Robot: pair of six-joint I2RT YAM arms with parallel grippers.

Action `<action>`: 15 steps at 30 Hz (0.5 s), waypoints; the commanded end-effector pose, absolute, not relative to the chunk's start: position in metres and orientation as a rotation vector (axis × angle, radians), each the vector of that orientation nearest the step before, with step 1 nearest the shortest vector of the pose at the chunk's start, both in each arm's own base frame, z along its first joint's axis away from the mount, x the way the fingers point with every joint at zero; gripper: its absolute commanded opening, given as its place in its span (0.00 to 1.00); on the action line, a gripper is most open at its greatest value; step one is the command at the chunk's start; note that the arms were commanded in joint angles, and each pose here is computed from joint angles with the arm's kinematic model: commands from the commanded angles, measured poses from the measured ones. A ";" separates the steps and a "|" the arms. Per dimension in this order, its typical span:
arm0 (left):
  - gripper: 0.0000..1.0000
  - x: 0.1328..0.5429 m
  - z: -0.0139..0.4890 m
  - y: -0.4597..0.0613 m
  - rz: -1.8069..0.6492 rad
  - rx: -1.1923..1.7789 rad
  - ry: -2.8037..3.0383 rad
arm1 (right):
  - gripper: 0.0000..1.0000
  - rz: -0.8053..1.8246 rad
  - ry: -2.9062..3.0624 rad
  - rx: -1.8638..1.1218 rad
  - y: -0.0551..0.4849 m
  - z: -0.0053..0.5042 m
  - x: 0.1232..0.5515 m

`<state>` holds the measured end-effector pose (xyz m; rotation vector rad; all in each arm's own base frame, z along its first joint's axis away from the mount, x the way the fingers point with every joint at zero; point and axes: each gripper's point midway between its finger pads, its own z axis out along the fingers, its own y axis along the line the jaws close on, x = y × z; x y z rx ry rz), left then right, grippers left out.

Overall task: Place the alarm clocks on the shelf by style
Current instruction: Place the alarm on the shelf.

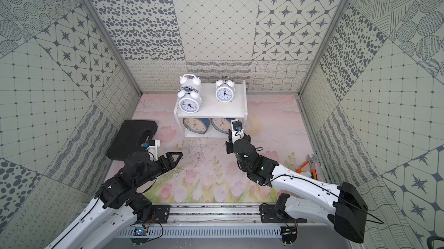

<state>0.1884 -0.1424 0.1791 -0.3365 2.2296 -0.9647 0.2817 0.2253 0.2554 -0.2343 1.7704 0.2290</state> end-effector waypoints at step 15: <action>0.78 0.187 0.189 -0.132 -0.905 -0.326 2.217 | 0.37 0.315 1.736 -0.194 0.200 0.292 0.258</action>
